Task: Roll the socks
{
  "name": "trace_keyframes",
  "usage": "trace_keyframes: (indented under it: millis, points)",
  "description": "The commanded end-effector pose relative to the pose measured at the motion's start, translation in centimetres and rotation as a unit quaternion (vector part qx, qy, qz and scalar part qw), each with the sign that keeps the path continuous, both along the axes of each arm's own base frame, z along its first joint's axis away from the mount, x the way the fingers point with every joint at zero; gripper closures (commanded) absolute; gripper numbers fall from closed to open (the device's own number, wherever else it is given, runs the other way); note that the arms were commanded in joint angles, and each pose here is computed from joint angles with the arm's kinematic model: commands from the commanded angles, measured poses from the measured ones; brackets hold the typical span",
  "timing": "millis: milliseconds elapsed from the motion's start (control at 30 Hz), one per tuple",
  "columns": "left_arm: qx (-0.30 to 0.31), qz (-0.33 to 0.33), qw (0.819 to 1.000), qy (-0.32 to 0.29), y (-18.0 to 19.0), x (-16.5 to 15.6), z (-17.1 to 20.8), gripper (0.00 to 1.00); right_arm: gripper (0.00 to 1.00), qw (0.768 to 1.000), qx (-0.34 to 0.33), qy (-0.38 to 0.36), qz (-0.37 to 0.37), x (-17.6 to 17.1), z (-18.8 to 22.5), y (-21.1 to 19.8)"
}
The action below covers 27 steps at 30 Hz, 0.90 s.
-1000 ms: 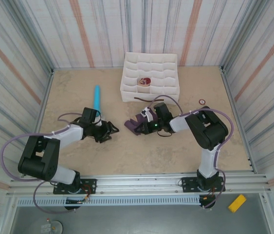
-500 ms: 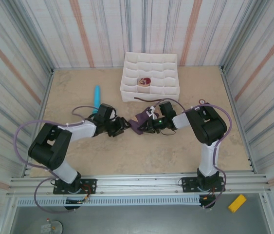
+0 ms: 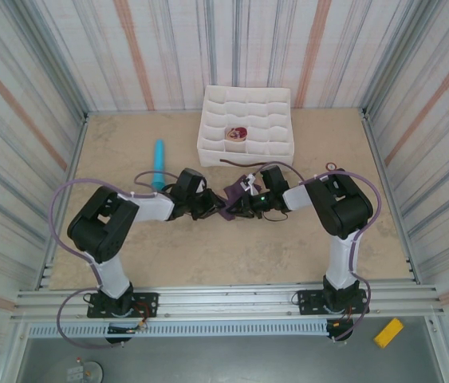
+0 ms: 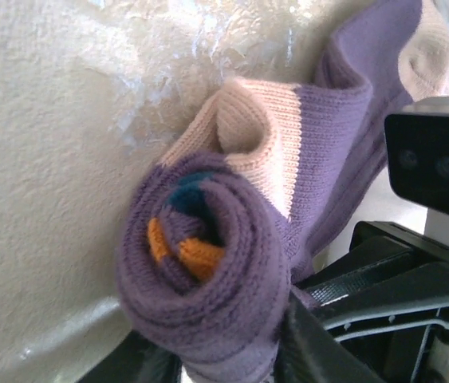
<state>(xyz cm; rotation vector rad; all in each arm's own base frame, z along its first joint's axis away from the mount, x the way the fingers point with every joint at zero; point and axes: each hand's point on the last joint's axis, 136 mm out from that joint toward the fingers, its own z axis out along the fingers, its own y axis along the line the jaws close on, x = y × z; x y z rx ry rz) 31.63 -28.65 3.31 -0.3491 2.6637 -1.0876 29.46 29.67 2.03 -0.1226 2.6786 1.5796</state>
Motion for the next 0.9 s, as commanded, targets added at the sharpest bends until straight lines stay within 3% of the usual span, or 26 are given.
trace_keyframes:
  millis: [0,100,233,367,467,567,633,700,867]
  points:
    - [0.034,0.016,0.999,0.019,0.9,-0.1,-1.8,0.78,1.00,0.979,-0.156,0.119,-0.061,-3.4,-7.7,-4.8]
    - [0.047,0.011,0.998,0.030,1.2,-0.4,-2.1,0.85,0.98,0.981,-0.151,0.103,-0.058,-3.1,-7.1,-4.6]
    - [0.067,-0.002,0.997,0.038,1.7,-0.6,-1.5,0.89,0.80,0.985,-0.156,0.051,-0.053,-2.4,-5.1,-4.7]
    - [0.086,-0.016,0.995,0.046,2.5,-0.8,-0.9,0.91,0.52,0.983,-0.175,-0.036,-0.039,-1.7,-1.9,-4.6]
    - [0.099,-0.023,0.994,0.048,3.1,-1.1,-0.5,0.91,0.45,0.972,-0.206,-0.114,-0.012,-1.7,0.6,-4.4]
    - [0.097,-0.018,0.994,0.051,3.7,-1.4,-0.5,0.91,0.42,0.953,-0.237,-0.190,0.010,-1.7,2.9,-4.1]
    - [0.095,-0.018,0.994,0.056,3.8,-1.8,-0.7,0.91,0.34,0.936,-0.250,-0.245,0.029,-2.1,4.3,-3.4]
    - [0.094,-0.016,0.993,0.063,4.0,-2.2,-1.0,0.91,0.28,0.908,-0.276,-0.311,0.050,-2.5,5.5,-2.6]
    - [0.090,-0.012,0.993,0.071,4.6,-3.1,-1.4,0.92,0.28,0.828,-0.348,-0.429,0.100,-3.6,6.5,-0.7]
